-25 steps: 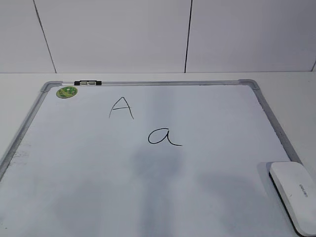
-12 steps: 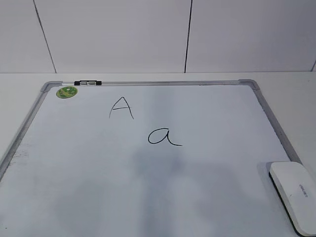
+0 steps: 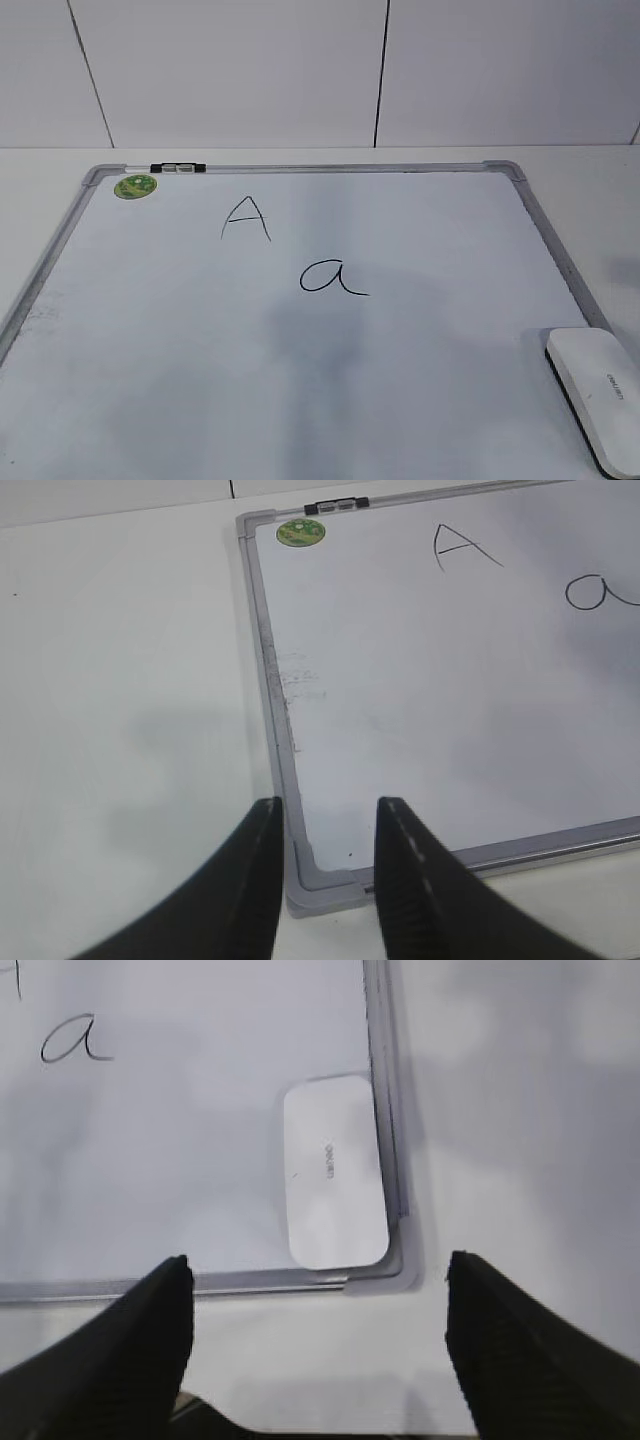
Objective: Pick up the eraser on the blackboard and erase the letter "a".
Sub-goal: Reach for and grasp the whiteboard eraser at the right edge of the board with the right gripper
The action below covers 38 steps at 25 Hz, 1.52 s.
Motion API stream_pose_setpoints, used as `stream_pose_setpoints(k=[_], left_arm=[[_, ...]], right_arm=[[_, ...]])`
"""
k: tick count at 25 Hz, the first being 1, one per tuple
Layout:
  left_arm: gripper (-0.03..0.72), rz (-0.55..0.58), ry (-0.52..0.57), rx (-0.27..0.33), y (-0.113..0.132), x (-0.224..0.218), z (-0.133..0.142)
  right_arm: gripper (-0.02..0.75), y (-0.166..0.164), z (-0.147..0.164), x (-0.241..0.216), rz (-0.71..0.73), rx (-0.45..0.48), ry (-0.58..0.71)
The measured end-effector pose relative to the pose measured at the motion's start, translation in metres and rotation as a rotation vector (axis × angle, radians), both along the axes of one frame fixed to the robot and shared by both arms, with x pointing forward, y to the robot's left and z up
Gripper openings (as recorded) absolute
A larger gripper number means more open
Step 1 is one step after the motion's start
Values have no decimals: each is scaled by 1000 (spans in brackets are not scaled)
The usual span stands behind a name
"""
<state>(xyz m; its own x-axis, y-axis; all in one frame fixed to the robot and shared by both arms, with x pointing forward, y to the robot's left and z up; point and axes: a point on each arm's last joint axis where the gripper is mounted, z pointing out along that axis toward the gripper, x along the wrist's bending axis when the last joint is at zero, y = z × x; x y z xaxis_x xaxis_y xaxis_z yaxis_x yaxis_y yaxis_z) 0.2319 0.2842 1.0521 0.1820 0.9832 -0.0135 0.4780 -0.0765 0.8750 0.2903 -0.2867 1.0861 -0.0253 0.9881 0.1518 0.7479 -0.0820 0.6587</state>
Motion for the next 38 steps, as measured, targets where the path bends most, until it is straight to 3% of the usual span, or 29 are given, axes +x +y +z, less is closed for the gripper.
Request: stream_pose_setpoints(k=[5, 14, 26, 38], left_arm=[[235, 0, 0, 0, 0, 0, 0], [235, 0, 0, 0, 0, 0, 0], [235, 0, 0, 0, 0, 0, 0], [235, 0, 0, 0, 0, 0, 0]], right_arm=[[593, 1, -8, 20, 10, 3, 138], [593, 0, -16, 48, 23, -17, 196], [593, 2, -17, 66, 49, -7, 146], [593, 3, -38, 97, 127, -20, 413]])
